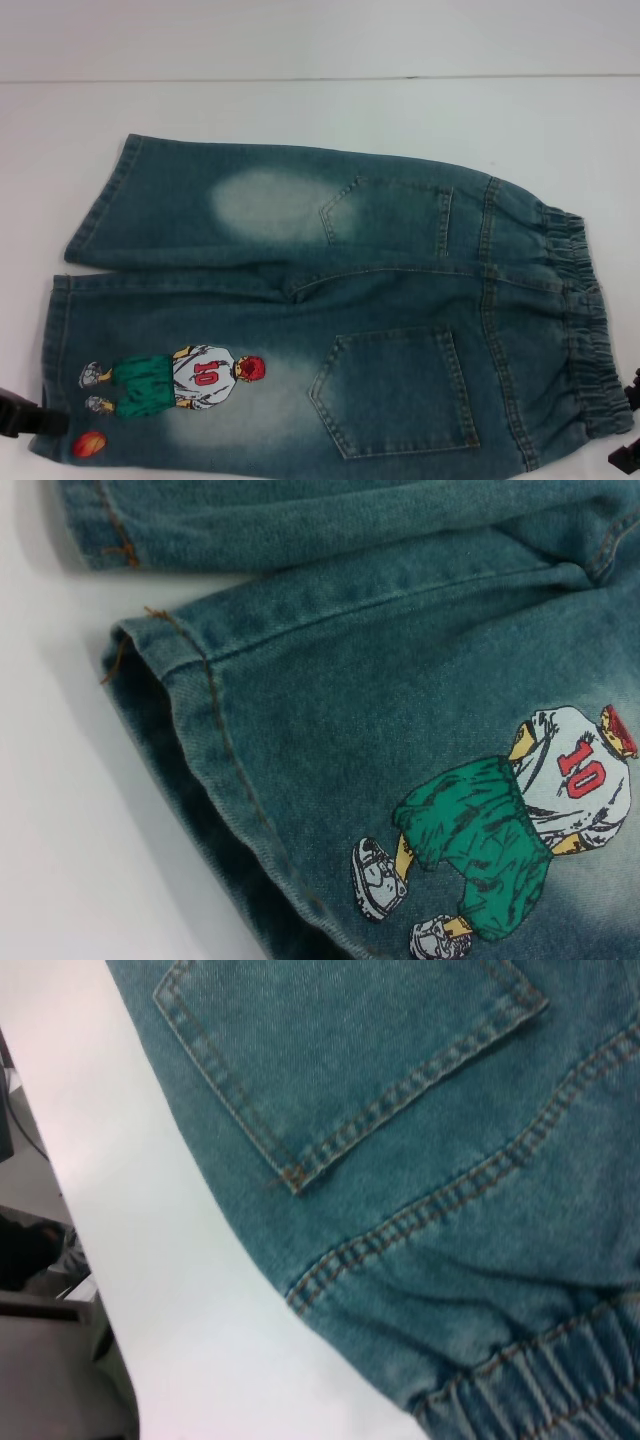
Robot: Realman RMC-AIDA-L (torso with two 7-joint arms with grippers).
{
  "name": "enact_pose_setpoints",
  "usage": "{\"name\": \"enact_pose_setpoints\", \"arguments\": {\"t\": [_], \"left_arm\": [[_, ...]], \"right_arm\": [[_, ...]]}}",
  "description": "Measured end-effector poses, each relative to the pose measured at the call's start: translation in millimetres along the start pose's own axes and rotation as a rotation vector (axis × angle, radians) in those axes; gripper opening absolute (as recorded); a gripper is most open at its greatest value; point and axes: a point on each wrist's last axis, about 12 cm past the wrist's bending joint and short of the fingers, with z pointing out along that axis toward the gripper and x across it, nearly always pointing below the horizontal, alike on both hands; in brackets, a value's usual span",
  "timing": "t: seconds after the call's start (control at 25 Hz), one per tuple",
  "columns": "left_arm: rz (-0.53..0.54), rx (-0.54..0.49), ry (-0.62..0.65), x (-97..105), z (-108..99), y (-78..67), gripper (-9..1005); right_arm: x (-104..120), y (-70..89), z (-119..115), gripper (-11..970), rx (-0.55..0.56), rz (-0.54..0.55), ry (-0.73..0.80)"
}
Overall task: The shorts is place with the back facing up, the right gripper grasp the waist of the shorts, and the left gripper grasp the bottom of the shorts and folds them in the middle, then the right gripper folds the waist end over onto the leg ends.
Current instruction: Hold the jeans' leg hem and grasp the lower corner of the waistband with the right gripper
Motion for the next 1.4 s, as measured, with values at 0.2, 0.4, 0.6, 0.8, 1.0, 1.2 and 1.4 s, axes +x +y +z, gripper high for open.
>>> {"name": "enact_pose_setpoints", "arguments": {"t": [0.2,0.4,0.6,0.8,1.0,1.2,1.4], "left_arm": [[0.0,-0.004,0.003,0,0,0.6,17],[-0.001,-0.008,0.002,0,1,0.8,17],[-0.002,-0.007,0.003,0,2,0.5,16],[0.001,-0.005,0.003,-1,3,-0.1,16],[0.004,-0.005,0.003,-2,3,-0.5,16],[-0.001,-0.001,0.004,-3,3,-1.1,16],[-0.005,0.0,0.004,-3,2,-1.2,16]], "right_arm": [[-2,-1.1,-1,796,0.008,-0.012,-0.027],[-4,-1.0,-4,785,0.008,-0.036,-0.053],[-6,0.0,-6,775,-0.001,-0.058,-0.075],[-9,1.3,-4,764,-0.012,-0.073,-0.091],[-11,-4.4,1,753,0.037,-0.059,-0.112],[-7,-0.7,4,743,0.009,-0.115,-0.122],[-6,1.9,4,705,-0.013,-0.127,-0.117]]}}
